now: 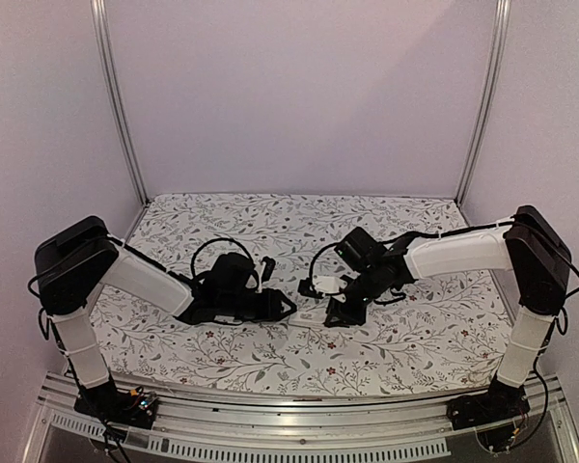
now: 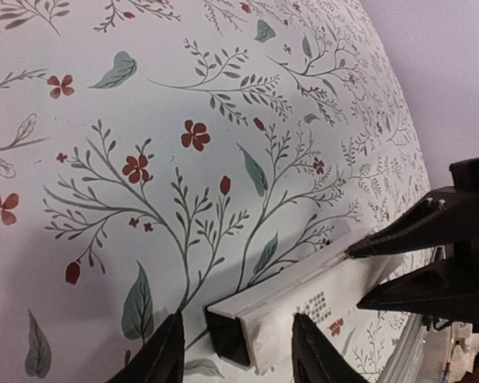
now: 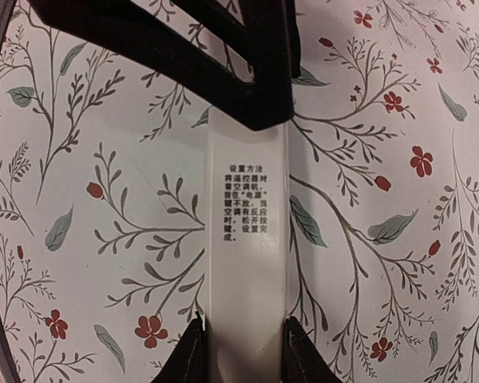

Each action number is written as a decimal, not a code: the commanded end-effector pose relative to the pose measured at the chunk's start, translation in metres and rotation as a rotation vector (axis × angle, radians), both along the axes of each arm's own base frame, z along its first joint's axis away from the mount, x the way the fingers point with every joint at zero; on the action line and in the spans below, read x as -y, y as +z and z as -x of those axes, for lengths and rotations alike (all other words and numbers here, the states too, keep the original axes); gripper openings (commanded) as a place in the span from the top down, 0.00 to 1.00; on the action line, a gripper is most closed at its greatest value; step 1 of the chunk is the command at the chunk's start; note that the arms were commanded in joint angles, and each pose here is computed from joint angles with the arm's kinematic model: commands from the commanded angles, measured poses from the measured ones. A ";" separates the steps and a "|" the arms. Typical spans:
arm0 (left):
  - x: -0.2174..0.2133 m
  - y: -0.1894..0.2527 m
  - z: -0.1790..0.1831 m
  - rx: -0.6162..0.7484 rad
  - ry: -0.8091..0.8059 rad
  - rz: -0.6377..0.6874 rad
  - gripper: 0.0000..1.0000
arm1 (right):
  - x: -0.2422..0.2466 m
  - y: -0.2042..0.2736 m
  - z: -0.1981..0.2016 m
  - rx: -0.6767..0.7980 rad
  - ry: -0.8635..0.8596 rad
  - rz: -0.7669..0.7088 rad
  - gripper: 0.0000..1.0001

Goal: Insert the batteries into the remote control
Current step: Place the battery cover on the remote control without the battery cover.

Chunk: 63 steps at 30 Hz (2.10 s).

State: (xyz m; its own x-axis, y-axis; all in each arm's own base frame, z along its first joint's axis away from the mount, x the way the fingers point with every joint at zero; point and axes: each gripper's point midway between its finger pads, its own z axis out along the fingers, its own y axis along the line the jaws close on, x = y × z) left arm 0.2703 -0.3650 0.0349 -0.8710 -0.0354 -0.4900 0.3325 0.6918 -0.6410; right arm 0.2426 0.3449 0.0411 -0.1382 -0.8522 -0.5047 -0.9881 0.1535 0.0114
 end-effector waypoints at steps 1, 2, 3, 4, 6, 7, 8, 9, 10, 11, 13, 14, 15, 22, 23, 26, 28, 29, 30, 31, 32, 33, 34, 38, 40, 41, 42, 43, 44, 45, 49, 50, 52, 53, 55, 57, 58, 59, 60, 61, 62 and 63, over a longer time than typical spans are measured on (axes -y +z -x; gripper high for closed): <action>-0.003 0.001 -0.005 0.007 -0.001 -0.009 0.54 | -0.001 0.006 -0.004 0.003 -0.017 -0.006 1.00; -0.002 0.001 -0.005 0.007 -0.002 -0.009 0.55 | -0.001 0.006 -0.003 0.001 -0.017 -0.006 1.00; -0.002 0.001 -0.006 0.006 -0.003 -0.010 0.54 | -0.001 0.006 -0.002 -0.003 -0.017 -0.004 1.00; -0.001 0.001 -0.006 0.007 -0.003 -0.011 0.55 | 0.000 0.006 -0.002 -0.005 -0.017 -0.001 1.00; -0.001 0.001 -0.006 0.007 -0.004 -0.012 0.55 | 0.002 0.003 0.000 -0.014 -0.019 0.007 1.00; -0.001 0.002 -0.007 0.007 -0.004 -0.012 0.55 | 0.002 0.004 0.001 -0.017 -0.020 0.008 1.00; -0.001 0.002 -0.007 0.008 -0.004 -0.012 0.55 | 0.003 0.004 0.001 -0.019 -0.022 0.011 1.00; -0.001 0.002 -0.006 0.008 -0.005 -0.012 0.55 | 0.003 0.005 0.001 -0.017 -0.023 0.010 1.00; -0.001 0.002 -0.006 0.007 -0.004 -0.013 0.56 | 0.004 0.006 0.001 -0.018 -0.026 0.011 1.00; -0.001 0.002 -0.006 0.008 -0.003 -0.012 0.56 | 0.004 0.008 0.001 -0.015 -0.027 0.008 1.00; -0.001 0.002 -0.006 0.007 -0.002 -0.011 0.57 | 0.004 0.011 0.001 -0.012 -0.028 0.004 1.00; -0.001 0.002 -0.007 0.006 -0.003 -0.011 0.58 | 0.004 0.012 0.001 -0.011 -0.029 0.003 1.00; -0.001 0.001 -0.006 0.005 -0.003 -0.013 0.58 | 0.005 0.012 0.001 -0.011 -0.032 0.006 1.00; 0.000 0.000 -0.005 0.002 -0.009 -0.013 0.58 | -0.001 0.013 -0.002 -0.011 -0.035 -0.010 1.00; 0.000 0.000 -0.005 0.001 -0.010 -0.015 0.58 | -0.001 0.011 -0.002 -0.015 -0.034 -0.006 1.00; 0.001 0.001 -0.005 0.001 -0.014 -0.013 0.58 | -0.002 0.008 -0.002 -0.022 -0.034 -0.003 1.00; 0.002 0.000 -0.004 -0.001 -0.022 -0.013 0.59 | -0.003 0.008 -0.003 -0.023 -0.034 -0.004 1.00; 0.003 -0.001 -0.004 -0.003 -0.025 -0.013 0.59 | -0.004 0.009 -0.004 -0.022 -0.035 -0.006 1.00; 0.002 -0.002 -0.004 -0.006 -0.023 -0.017 0.59 | -0.005 0.009 -0.005 -0.022 -0.035 -0.007 1.00; 0.002 -0.003 -0.004 -0.012 -0.020 -0.024 0.60 | -0.005 0.009 -0.004 -0.024 -0.035 -0.006 1.00; 0.002 -0.004 -0.004 -0.015 -0.020 -0.029 0.62 | -0.005 0.008 -0.005 -0.024 -0.035 -0.006 1.00; 0.003 -0.004 -0.004 -0.016 -0.024 -0.030 0.63 | -0.004 0.007 -0.004 -0.026 -0.036 -0.004 1.00; 0.003 -0.005 -0.004 -0.019 -0.027 -0.031 0.64 | -0.004 0.007 -0.004 -0.027 -0.037 -0.002 1.00; 0.001 -0.007 -0.001 -0.031 -0.028 -0.045 0.65 | -0.001 0.004 -0.002 -0.033 -0.038 0.012 1.00; -0.002 -0.008 0.000 -0.035 -0.025 -0.054 0.65 | 0.000 0.003 -0.002 -0.037 -0.040 0.016 1.00; -0.002 -0.007 0.000 -0.034 -0.025 -0.054 0.65 | 0.001 0.002 -0.001 -0.038 -0.040 0.018 1.00; -0.003 -0.007 0.000 -0.031 -0.025 -0.054 0.65 | 0.001 0.003 0.000 -0.038 -0.039 0.018 1.00; -0.003 -0.006 0.000 -0.028 -0.024 -0.054 0.65 | 0.002 0.002 0.000 -0.040 -0.039 0.020 1.00; -0.003 -0.006 0.000 -0.029 -0.024 -0.055 0.65 | 0.002 0.003 0.000 -0.039 -0.039 0.020 1.00; -0.002 -0.006 0.000 -0.031 -0.026 -0.054 0.65 | 0.003 0.002 0.001 -0.042 -0.038 0.022 1.00; -0.005 -0.011 0.000 -0.047 -0.016 -0.064 0.66 | 0.005 0.000 0.003 -0.047 -0.037 0.032 1.00; -0.005 -0.011 0.000 -0.049 -0.015 -0.064 0.66 | 0.005 0.000 0.003 -0.045 -0.039 0.033 1.00; -0.004 -0.011 0.000 -0.049 -0.017 -0.062 0.66 | 0.006 -0.002 0.003 -0.047 -0.039 0.039 1.00; -0.004 -0.012 0.000 -0.051 -0.019 -0.064 0.66 | 0.007 -0.002 0.004 -0.049 -0.037 0.040 1.00; -0.002 -0.012 0.000 -0.050 -0.024 -0.064 0.66 | 0.006 -0.002 0.004 -0.051 -0.036 0.040 1.00; -0.002 -0.012 -0.001 -0.050 -0.028 -0.066 0.66 | 0.007 -0.002 0.004 -0.050 -0.038 0.040 1.00; -0.001 -0.012 -0.001 -0.050 -0.030 -0.066 0.67 | 0.006 -0.001 0.004 -0.048 -0.037 0.038 1.00; -0.001 -0.013 -0.001 -0.051 -0.033 -0.066 0.67 | 0.006 -0.001 0.004 -0.049 -0.037 0.037 1.00; 0.000 -0.013 -0.001 -0.051 -0.037 -0.067 0.68 | 0.006 -0.001 0.003 -0.049 -0.038 0.035 1.00; 0.001 -0.012 -0.001 -0.049 -0.040 -0.066 0.68 | 0.004 0.000 0.003 -0.049 -0.038 0.032 1.00; 0.001 -0.012 -0.001 -0.049 -0.041 -0.067 0.69 | 0.004 -0.002 0.003 -0.053 -0.038 0.031 1.00; 0.002 -0.012 -0.001 -0.048 -0.042 -0.066 0.69 | 0.003 -0.002 0.003 -0.056 -0.038 0.029 1.00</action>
State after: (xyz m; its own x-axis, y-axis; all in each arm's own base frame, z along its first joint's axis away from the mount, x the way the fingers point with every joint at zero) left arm 0.2671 -0.3679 0.0294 -0.8907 0.0162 -0.4542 0.3300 0.7102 -0.6219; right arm 0.2411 0.3428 0.0467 -0.1742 -0.8554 -0.4878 -0.9831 0.1794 0.0366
